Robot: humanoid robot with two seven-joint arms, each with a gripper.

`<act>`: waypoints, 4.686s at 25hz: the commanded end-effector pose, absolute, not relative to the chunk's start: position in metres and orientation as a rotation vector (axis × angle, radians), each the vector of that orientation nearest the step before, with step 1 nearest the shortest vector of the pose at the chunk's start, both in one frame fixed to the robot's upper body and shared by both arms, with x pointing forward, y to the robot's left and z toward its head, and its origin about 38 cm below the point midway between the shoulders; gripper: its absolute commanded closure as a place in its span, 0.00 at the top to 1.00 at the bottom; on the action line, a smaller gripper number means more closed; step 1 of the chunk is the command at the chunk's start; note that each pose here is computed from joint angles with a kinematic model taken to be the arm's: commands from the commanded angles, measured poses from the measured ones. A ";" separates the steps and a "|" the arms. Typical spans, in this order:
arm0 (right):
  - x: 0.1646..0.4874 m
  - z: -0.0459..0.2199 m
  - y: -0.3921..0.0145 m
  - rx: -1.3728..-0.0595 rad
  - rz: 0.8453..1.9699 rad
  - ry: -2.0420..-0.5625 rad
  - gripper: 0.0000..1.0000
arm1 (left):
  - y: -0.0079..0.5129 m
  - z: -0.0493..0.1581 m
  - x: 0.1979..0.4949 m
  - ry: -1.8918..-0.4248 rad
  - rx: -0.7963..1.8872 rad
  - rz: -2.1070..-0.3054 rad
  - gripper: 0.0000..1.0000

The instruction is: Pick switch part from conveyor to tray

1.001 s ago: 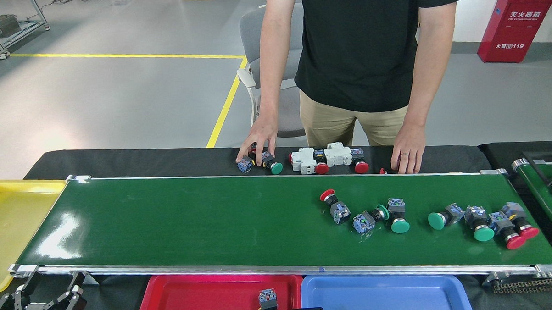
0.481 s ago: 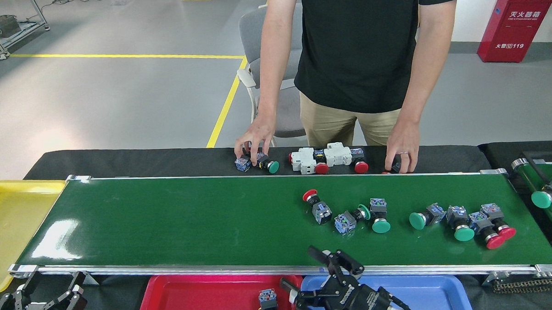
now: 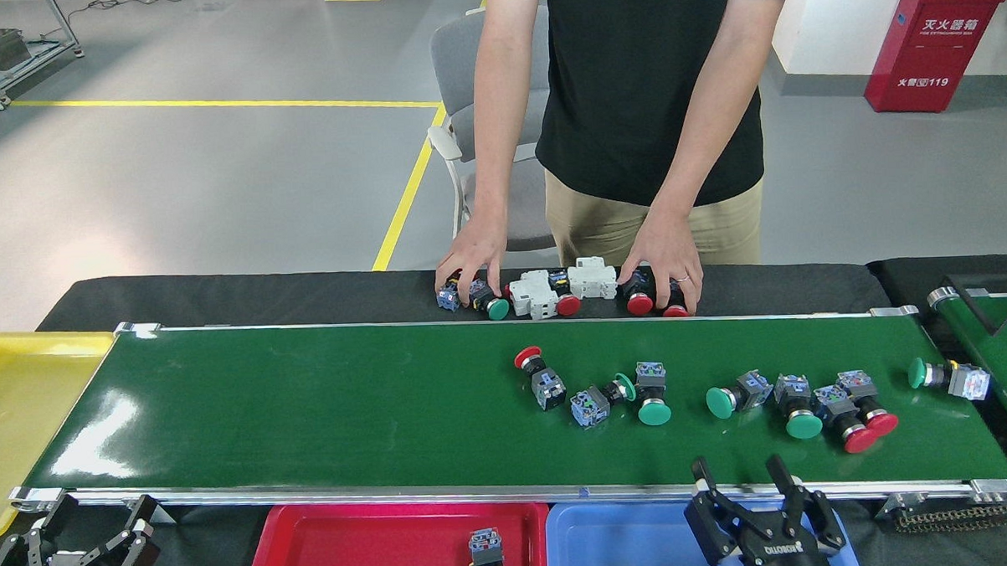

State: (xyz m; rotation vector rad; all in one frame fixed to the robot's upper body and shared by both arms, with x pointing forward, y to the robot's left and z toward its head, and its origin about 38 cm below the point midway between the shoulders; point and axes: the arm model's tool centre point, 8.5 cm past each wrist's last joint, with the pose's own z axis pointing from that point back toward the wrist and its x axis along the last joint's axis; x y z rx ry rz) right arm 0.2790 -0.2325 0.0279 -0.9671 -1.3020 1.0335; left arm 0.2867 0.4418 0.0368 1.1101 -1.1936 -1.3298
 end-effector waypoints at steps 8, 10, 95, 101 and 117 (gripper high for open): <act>0.306 0.042 -0.223 -1.059 1.037 -1.268 0.98 | 0.440 0.046 0.292 -1.231 1.116 -1.347 1.00; 0.325 0.043 -0.207 -1.039 1.065 -1.260 0.98 | 0.438 0.045 0.293 -1.234 1.111 -1.354 1.00; 0.286 0.047 -0.292 -1.028 1.083 -1.272 0.99 | 0.263 0.029 0.354 -1.628 0.834 -1.807 0.04; 0.289 0.050 -0.285 -1.035 1.067 -1.271 0.98 | 0.288 0.043 0.326 -1.622 0.880 -1.832 0.14; 0.422 0.050 -0.162 -0.892 1.355 -1.337 0.98 | 0.324 0.037 0.300 -1.558 0.927 -1.671 1.00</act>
